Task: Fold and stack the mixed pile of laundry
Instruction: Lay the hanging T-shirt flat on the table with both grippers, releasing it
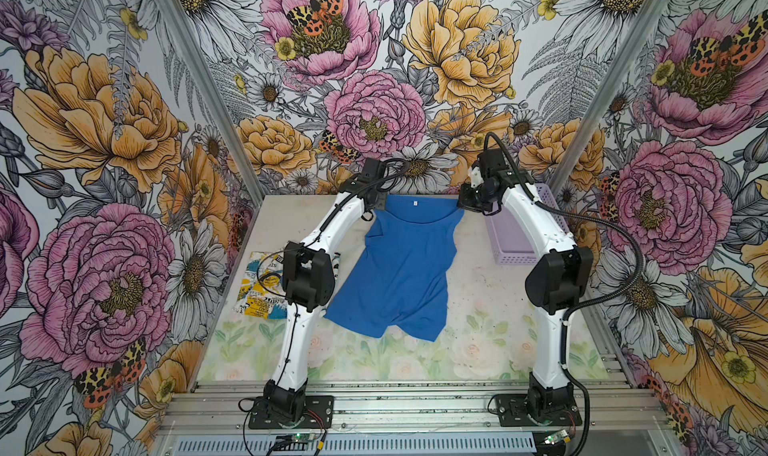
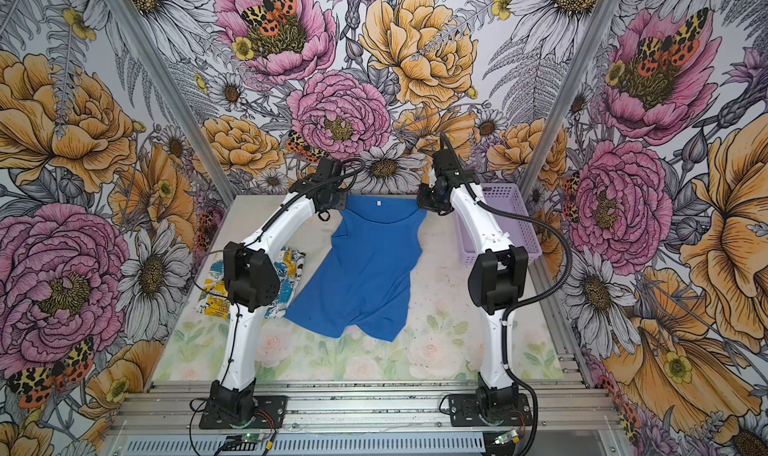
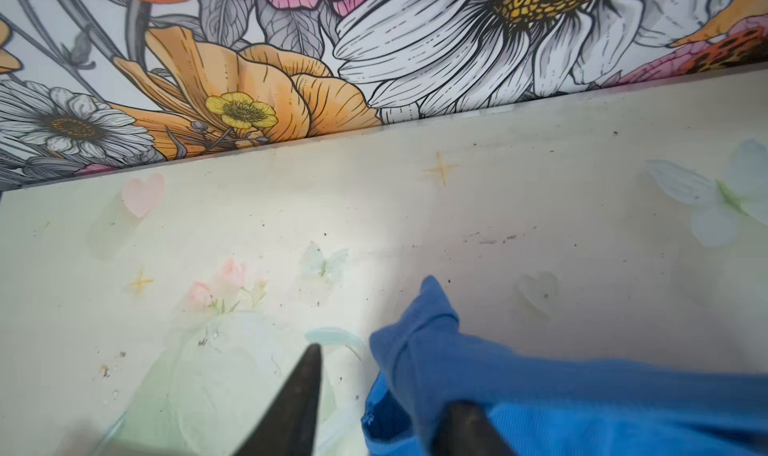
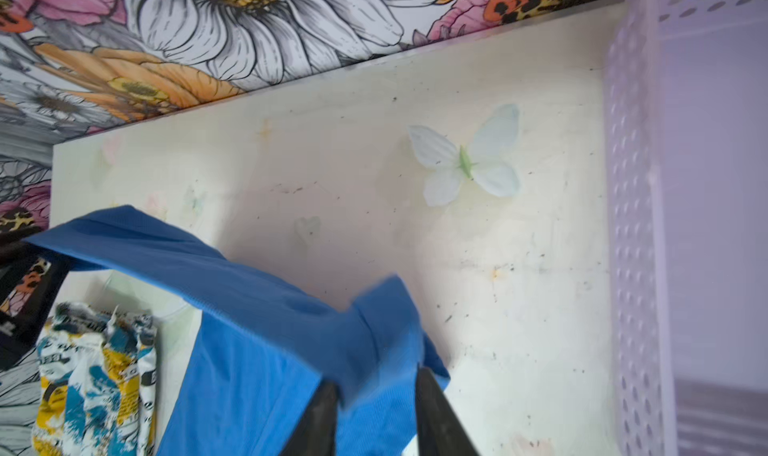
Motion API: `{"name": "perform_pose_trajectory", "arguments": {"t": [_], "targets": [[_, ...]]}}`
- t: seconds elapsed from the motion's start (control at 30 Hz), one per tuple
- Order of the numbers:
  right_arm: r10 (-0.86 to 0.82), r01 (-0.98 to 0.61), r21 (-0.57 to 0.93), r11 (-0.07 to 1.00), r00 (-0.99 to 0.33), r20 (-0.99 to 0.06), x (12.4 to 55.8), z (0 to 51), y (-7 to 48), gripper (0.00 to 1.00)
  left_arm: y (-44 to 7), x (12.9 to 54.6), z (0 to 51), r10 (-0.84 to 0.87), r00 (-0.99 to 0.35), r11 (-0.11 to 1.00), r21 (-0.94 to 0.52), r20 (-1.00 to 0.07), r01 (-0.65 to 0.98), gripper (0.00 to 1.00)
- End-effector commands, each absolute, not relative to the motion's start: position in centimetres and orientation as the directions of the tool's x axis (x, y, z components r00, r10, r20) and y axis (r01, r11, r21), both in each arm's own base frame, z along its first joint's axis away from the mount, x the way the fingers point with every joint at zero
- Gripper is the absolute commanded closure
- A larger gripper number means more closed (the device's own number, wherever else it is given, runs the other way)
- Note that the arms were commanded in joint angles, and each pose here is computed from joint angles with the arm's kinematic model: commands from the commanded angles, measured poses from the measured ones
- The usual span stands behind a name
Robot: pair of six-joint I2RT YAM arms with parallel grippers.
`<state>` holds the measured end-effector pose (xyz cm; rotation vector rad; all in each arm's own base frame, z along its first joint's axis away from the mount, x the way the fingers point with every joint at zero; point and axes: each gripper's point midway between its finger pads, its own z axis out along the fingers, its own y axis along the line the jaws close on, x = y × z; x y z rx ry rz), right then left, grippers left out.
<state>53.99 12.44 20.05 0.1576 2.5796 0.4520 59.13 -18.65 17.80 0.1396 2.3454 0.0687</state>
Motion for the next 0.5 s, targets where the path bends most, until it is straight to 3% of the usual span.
{"name": "perform_pose_trajectory", "arguments": {"t": [0.0,0.1,0.23,0.37,0.47], "targets": [[0.225,0.021,0.348,0.937,-0.799,-0.558,55.1,24.1,11.7,0.45,-16.8,60.0,25.2,0.000,-0.577,1.000,0.018,-0.817,-0.026,0.08],[0.179,0.001,0.319,0.948,-0.829,-0.530,53.0,23.1,12.5,0.40,-17.2,58.3,25.0,0.000,-0.596,0.999,0.019,-0.803,-0.027,0.01],[0.072,-0.066,0.285,0.956,-0.892,-0.447,48.1,19.6,14.7,0.40,-17.8,54.0,23.7,-0.016,-0.650,0.999,0.008,-0.759,-0.034,0.01],[0.027,-0.100,0.320,0.942,-0.930,-0.368,43.7,15.0,16.8,0.40,-16.9,48.8,19.3,-0.040,-0.739,0.996,0.028,-0.673,-0.080,0.01],[0.007,-0.121,0.340,0.933,-0.936,-0.351,42.5,13.0,18.2,0.40,-17.0,44.6,16.3,-0.126,-0.793,0.991,-0.047,-0.596,-0.122,0.01]]}}
